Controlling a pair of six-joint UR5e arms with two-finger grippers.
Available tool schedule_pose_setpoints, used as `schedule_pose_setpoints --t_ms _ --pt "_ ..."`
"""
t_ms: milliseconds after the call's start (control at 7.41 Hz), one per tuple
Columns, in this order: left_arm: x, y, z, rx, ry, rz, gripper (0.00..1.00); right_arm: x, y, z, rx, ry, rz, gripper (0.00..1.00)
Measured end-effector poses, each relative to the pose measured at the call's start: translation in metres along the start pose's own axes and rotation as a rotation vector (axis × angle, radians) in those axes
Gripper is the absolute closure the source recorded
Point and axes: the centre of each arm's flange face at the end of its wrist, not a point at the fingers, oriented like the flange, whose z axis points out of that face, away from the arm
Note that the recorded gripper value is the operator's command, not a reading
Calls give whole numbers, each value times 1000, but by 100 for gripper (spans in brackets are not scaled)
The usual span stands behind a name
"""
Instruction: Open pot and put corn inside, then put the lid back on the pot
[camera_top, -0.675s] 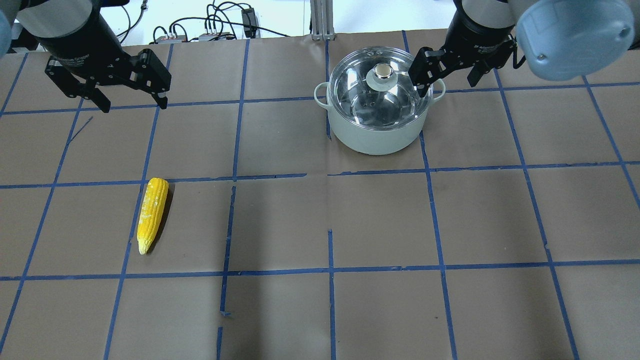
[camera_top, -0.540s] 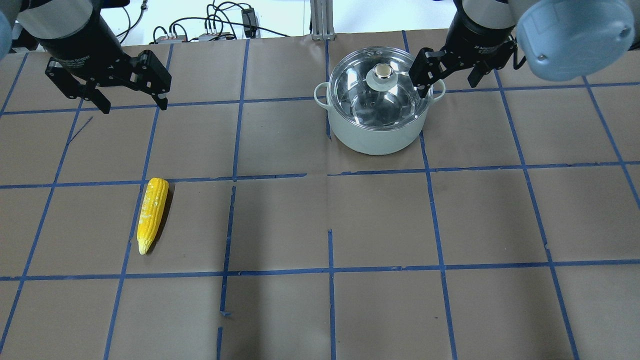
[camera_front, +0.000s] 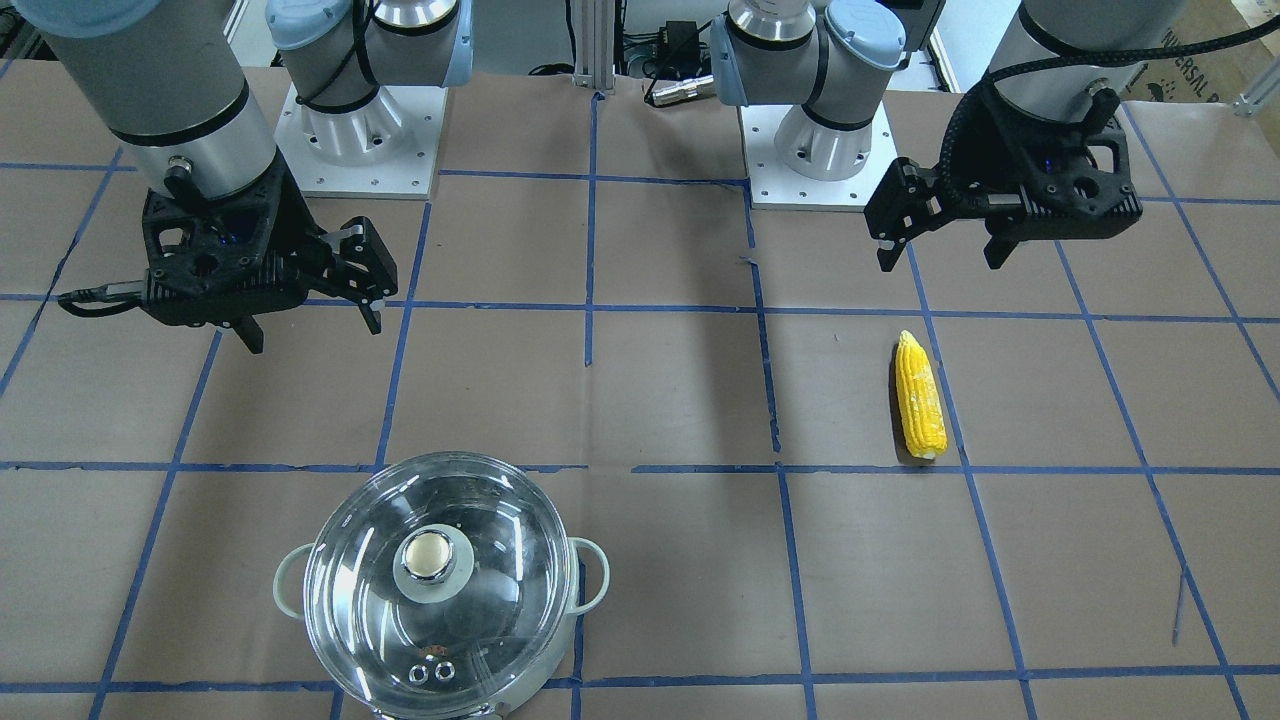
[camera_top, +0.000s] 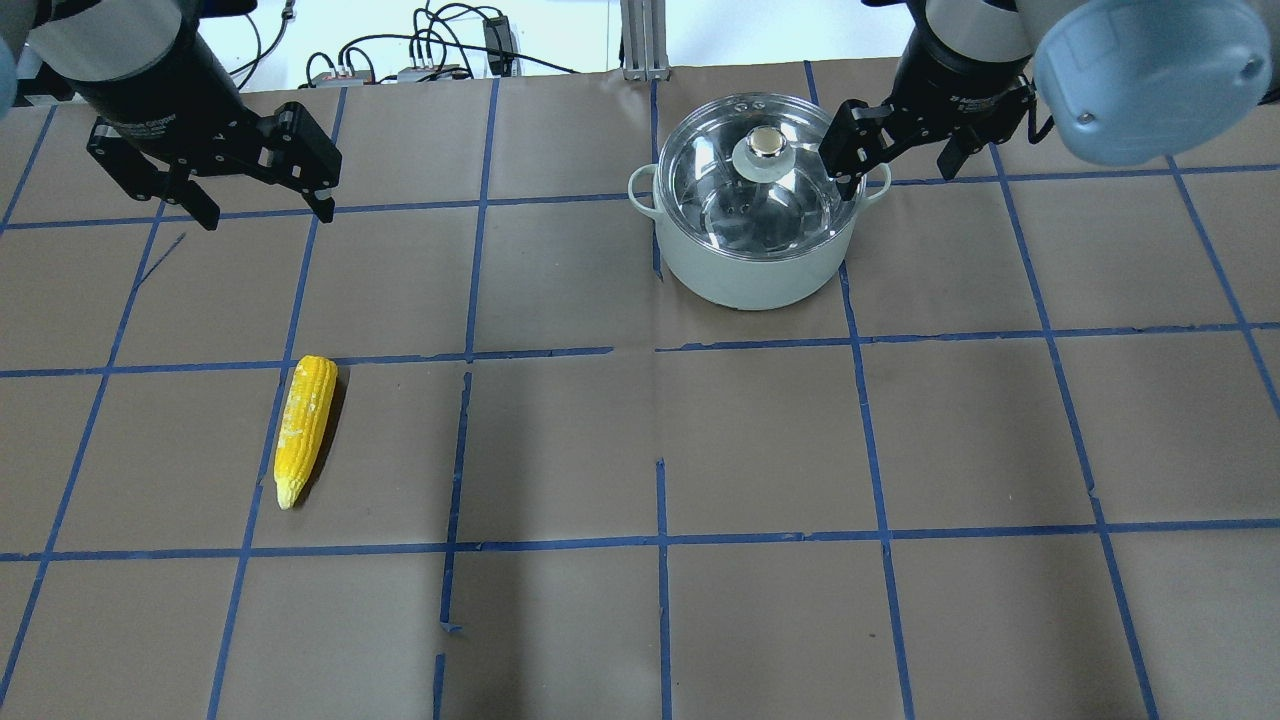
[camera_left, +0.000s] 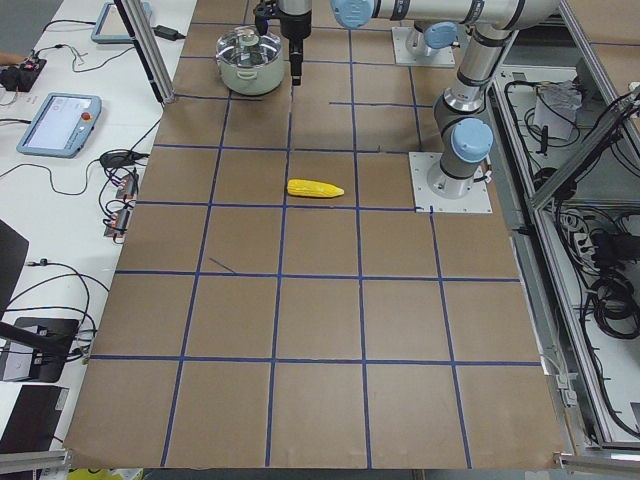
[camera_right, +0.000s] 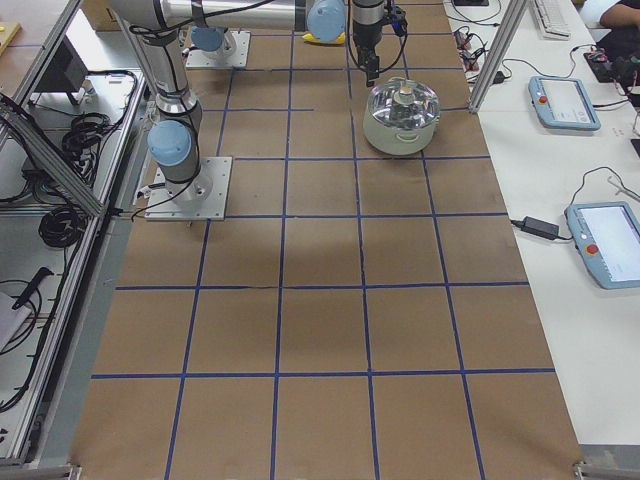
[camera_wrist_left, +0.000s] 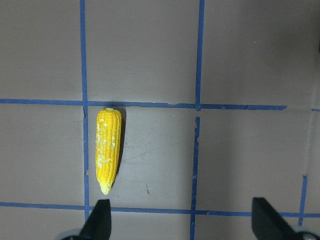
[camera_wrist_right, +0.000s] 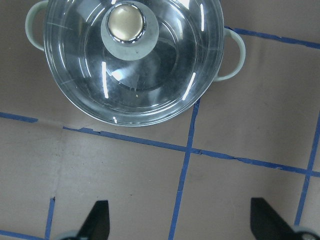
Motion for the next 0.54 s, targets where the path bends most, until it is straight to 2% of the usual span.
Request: schedule_pose_setpoints --t_ms 270,540 --pt "0 1 0 0 -1 0 0 -8 -36 10 -1 -5 5 1" --pt "0 1 0 0 -1 1 0 -32 -80 33 -7 -8 -20 4"
